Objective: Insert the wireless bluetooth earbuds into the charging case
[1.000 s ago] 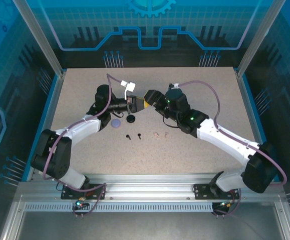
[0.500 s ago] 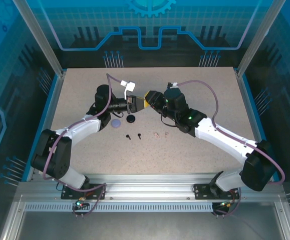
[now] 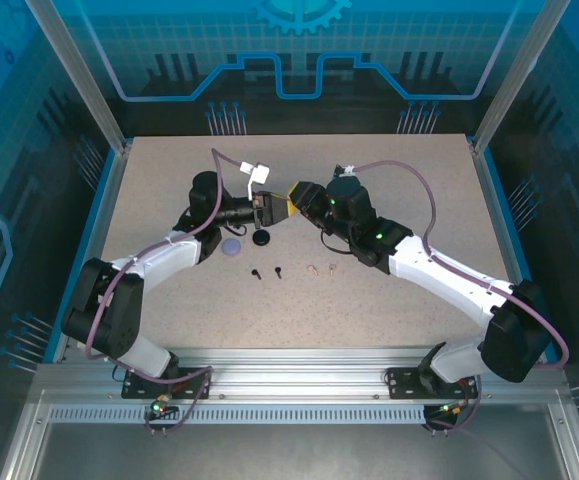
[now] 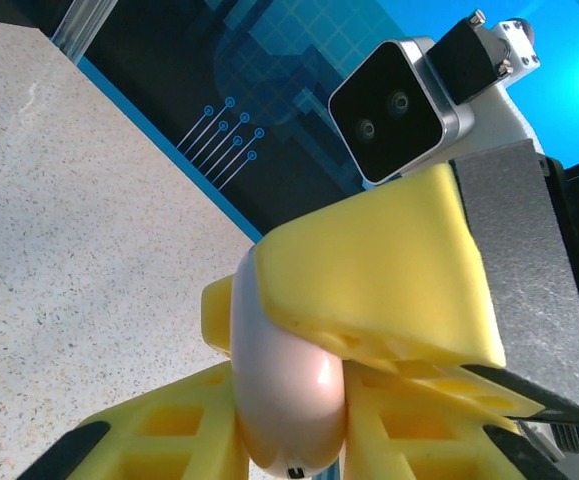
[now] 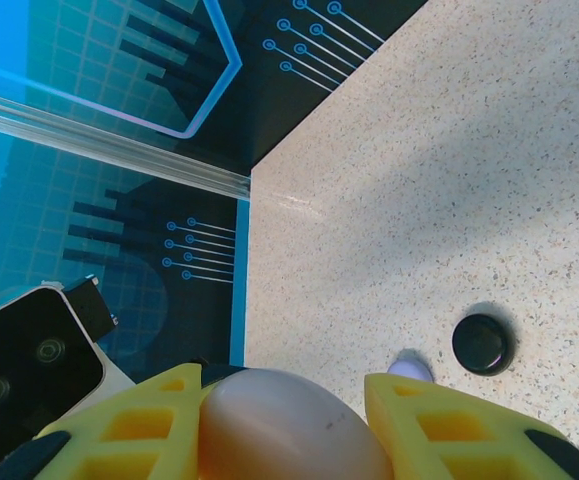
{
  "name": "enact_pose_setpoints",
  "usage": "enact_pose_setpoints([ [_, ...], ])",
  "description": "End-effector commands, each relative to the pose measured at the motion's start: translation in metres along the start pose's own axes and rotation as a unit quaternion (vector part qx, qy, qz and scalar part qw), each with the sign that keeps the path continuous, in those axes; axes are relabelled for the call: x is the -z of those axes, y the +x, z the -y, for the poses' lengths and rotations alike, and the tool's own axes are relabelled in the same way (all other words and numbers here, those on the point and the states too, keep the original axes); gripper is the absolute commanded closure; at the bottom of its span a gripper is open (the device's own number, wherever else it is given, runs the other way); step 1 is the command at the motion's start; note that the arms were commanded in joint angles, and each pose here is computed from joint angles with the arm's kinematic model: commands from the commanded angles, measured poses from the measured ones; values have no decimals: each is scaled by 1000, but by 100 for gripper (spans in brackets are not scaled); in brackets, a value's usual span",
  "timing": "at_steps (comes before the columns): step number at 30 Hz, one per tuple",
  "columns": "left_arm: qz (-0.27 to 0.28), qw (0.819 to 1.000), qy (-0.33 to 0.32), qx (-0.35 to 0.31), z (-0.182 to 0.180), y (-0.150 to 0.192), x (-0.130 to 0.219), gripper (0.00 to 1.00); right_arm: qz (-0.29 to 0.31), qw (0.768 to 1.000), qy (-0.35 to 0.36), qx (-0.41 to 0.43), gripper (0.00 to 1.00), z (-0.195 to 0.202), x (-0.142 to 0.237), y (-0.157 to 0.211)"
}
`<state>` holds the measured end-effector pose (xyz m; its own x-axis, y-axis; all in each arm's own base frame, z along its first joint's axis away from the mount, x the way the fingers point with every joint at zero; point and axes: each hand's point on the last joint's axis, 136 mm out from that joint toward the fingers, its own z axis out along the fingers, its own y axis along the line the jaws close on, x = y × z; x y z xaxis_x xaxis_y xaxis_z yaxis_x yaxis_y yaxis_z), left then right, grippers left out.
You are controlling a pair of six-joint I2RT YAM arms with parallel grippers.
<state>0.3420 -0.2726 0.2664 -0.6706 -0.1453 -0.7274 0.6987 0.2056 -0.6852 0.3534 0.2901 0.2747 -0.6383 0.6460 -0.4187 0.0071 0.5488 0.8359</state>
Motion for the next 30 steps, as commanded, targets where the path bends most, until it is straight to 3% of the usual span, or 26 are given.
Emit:
enact_pose_setpoints([
  [1,17,999,3,-33,9,-6,3,70,15,1000,-5,-8,75,-3,4,-3],
  [6,23,999,0,-35,9,-8,4,70,18,1000,-1,-9,75,1,6,-4],
  [17,30,999,8,-35,11,-10,4,93,13,1000,-5,-12,73,0,2,-3],
  [20,30,999,8,-33,9,-9,4,100,15,1000,-12,-7,50,-4,3,-5],
  [23,30,999,8,-33,10,-9,4,100,23,999,-26,6,32,-12,9,-10],
  [30,25,999,8,-30,8,-7,3,100,42,995,-35,88,24,-26,47,-30],
])
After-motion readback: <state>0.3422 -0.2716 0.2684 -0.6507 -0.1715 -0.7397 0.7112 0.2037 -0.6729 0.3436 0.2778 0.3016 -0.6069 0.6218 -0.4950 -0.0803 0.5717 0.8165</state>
